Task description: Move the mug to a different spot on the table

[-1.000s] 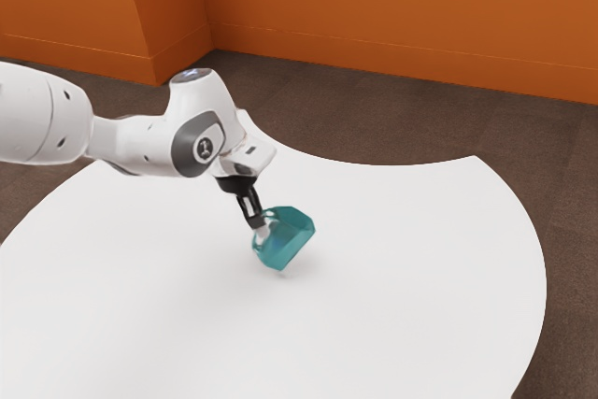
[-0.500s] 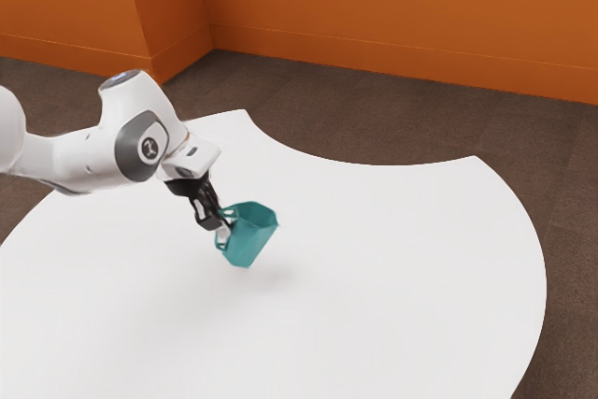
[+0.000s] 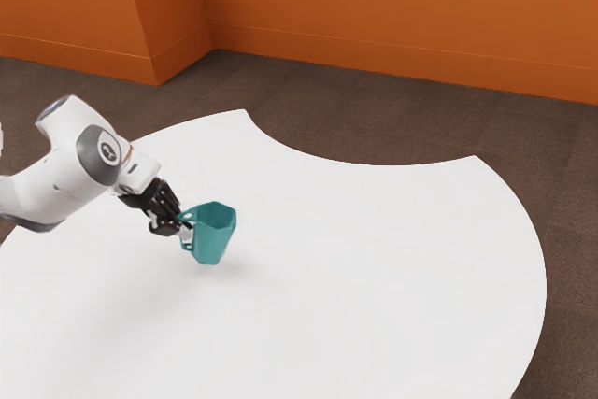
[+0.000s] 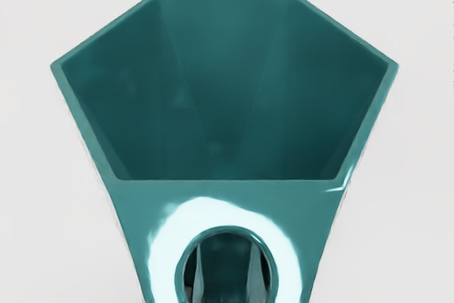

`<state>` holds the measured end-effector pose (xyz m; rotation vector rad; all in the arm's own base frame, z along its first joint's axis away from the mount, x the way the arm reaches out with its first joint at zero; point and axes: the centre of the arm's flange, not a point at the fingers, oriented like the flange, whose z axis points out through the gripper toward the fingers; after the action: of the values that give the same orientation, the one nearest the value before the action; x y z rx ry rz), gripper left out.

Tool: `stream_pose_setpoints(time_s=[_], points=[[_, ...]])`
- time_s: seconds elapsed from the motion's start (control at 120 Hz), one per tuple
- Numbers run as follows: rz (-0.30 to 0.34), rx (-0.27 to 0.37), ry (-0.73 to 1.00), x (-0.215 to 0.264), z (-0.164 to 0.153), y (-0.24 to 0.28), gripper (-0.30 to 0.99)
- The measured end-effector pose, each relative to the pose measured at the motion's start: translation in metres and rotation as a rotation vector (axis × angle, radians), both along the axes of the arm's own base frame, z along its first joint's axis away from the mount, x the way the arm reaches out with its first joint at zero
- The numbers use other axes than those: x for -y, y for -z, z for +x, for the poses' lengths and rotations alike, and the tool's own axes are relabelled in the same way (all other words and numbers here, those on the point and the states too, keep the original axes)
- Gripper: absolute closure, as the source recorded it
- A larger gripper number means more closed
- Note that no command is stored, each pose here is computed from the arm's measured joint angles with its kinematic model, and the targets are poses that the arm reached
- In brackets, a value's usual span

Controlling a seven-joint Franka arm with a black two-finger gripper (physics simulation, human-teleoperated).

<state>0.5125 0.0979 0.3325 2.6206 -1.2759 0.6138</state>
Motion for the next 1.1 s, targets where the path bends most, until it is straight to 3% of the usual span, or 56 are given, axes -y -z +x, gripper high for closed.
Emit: stream_pose_setpoints(time_s=[0.225, 0.45, 0.533, 0.75, 1.1], points=[[-0.018, 0.064, 0.177, 0.038, 0.006, 0.017, 0.66], [0.005, 0.129, 0.244, 0.011, 0.001, 0.020, 0.66], [0.010, 0.136, 0.274, 0.006, 0.000, 0.026, 0.66], [-0.055, 0.156, 0.283, -0.024, -0.011, 0.033, 0.66], [-0.097, 0.173, 0.369, -0.024, -0.016, 0.052, 0.60]])
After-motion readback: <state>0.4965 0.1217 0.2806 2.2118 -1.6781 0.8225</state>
